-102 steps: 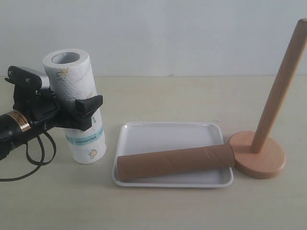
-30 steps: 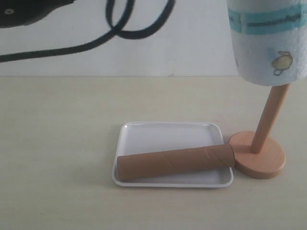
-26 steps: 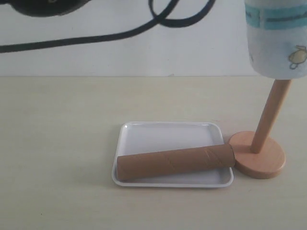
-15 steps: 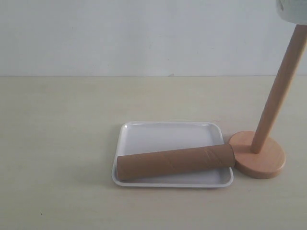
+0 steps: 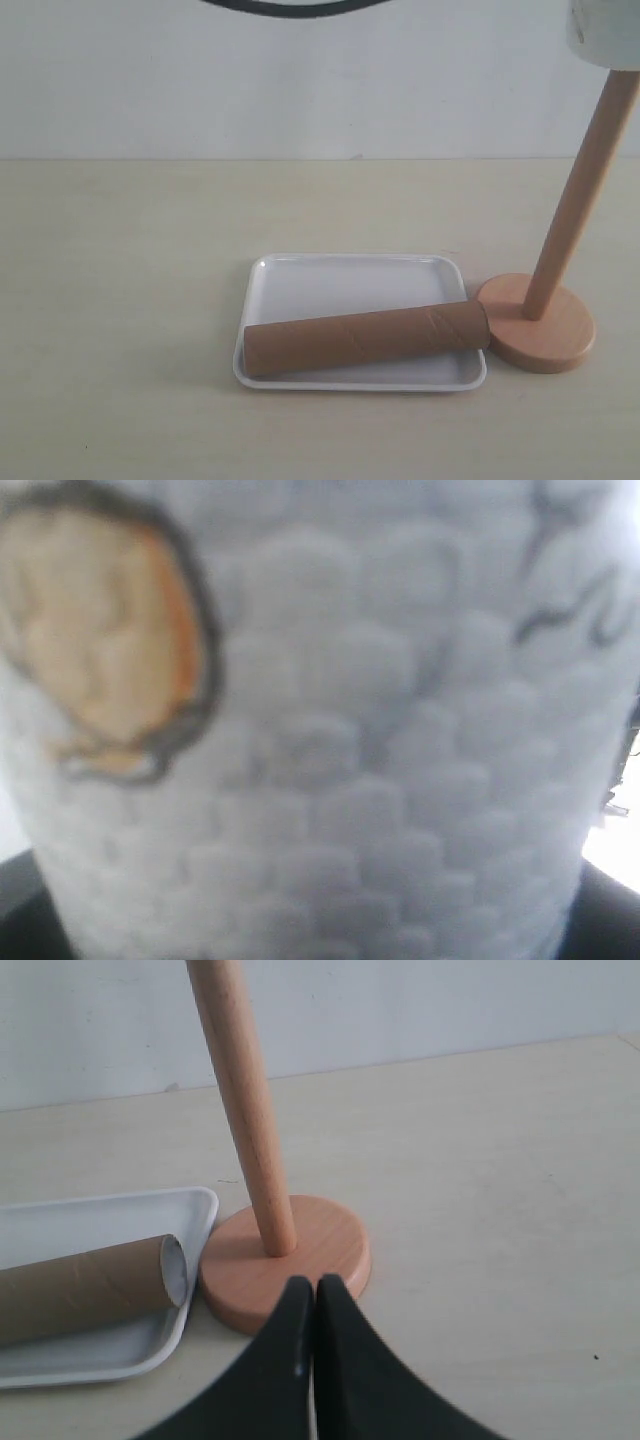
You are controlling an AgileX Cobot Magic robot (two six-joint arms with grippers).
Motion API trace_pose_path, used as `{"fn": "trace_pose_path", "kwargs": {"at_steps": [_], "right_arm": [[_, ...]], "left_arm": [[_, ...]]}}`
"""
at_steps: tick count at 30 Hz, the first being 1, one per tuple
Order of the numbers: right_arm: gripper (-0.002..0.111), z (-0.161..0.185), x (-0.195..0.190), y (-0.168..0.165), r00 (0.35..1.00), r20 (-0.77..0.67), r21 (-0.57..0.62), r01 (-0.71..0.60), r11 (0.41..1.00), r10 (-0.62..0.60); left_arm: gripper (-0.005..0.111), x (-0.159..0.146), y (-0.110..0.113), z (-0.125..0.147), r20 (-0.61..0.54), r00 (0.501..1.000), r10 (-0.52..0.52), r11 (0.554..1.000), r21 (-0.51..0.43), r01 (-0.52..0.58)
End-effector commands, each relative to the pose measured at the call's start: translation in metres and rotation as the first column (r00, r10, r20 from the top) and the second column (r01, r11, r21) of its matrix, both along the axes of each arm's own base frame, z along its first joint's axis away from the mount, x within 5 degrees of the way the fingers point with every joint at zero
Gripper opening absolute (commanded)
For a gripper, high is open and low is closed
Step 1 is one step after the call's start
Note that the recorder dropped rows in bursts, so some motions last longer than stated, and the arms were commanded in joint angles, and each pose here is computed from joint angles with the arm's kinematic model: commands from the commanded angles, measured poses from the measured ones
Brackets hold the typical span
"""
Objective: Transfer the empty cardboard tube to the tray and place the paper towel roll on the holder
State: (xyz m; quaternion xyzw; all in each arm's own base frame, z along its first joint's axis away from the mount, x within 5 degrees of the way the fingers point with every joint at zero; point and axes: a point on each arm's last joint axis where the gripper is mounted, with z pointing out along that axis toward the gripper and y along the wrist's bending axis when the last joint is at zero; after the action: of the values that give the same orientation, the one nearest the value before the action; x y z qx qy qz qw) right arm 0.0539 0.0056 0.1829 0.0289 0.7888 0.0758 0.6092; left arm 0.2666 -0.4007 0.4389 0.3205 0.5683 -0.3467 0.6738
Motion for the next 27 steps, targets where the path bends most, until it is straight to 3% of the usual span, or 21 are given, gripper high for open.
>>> {"fn": "trace_pose_path", "kwargs": {"at_steps": [1,5,27], "right_arm": [[0.0,0.001,0.0,0.0,1.0,0.013,-0.001,0.003,1.0,-0.003],[0.0,0.001,0.0,0.0,1.0,0.013,-0.001,0.003,1.0,-0.003],[0.0,0.001,0.0,0.0,1.0,0.015,-0.001,0.003,1.0,-0.003]], "left_arm": [[0.004,0.0,-0.002,0.016,0.041,0.999,0.015,0.999,-0.034,-0.014],[0.004,0.004,-0.005,0.02,0.042,0.999,0.034,0.998,-0.049,-0.032],[0.004,0.025,-0.035,-0.04,-0.046,0.998,0.036,0.999,0.036,-0.034]]}}
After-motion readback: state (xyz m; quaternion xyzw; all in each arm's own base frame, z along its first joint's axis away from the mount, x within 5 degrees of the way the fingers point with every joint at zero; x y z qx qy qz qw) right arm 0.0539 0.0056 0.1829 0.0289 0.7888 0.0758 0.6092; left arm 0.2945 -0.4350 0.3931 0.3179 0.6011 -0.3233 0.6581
